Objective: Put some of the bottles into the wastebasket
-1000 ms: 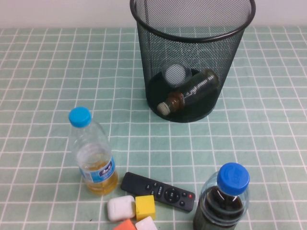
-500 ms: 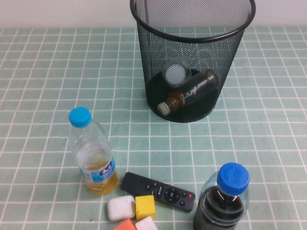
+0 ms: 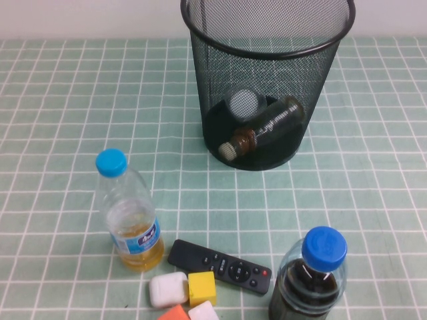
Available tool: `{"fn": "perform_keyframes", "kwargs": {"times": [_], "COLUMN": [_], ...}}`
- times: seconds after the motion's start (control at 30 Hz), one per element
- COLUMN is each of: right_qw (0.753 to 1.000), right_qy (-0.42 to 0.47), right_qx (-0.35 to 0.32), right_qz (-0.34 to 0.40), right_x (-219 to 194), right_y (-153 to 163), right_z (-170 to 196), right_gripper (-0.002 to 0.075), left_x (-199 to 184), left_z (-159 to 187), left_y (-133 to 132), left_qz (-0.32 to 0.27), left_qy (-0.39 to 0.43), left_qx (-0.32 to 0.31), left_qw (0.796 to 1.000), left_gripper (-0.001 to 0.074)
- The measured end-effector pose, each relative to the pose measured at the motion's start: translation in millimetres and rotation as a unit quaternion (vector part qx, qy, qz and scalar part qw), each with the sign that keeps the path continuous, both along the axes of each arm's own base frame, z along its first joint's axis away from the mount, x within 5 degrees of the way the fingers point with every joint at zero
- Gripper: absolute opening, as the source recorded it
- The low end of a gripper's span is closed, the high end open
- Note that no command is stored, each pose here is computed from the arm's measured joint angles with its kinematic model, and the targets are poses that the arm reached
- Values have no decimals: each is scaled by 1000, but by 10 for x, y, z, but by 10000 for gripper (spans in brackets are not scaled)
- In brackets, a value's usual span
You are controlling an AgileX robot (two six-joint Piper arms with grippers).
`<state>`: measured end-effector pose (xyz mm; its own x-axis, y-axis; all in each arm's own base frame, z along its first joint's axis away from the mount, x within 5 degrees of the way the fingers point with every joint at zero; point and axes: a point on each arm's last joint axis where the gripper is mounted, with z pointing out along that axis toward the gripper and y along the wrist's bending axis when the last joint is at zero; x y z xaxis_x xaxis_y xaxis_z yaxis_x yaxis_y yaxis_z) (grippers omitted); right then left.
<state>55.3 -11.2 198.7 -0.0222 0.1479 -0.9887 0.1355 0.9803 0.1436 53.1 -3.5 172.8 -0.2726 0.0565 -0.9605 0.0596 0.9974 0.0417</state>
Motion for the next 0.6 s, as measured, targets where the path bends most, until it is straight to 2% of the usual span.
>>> {"fn": "perform_keyframes", "kwargs": {"times": [0.13,0.4,0.6], "right_qw": [1000,993,988], "right_qy": [-7,36,109], "right_qx": [-3,-97,-91], "right_qz": [8,50,57], "right_x": [2,9,-14], "right_y": [14,78,80], "right_z": [14,-88,-226], "right_gripper": [-8,-8,-8], "left_x": [0,0,0], "left_z": [0,0,0], "left_y": [0,0,0], "left_qz": [0,0,0], "left_qy": [0,0,0], "left_qx": [0,0,0], "left_qw": [1000,1000,1000], "left_gripper": [-4,-4,-4]}}
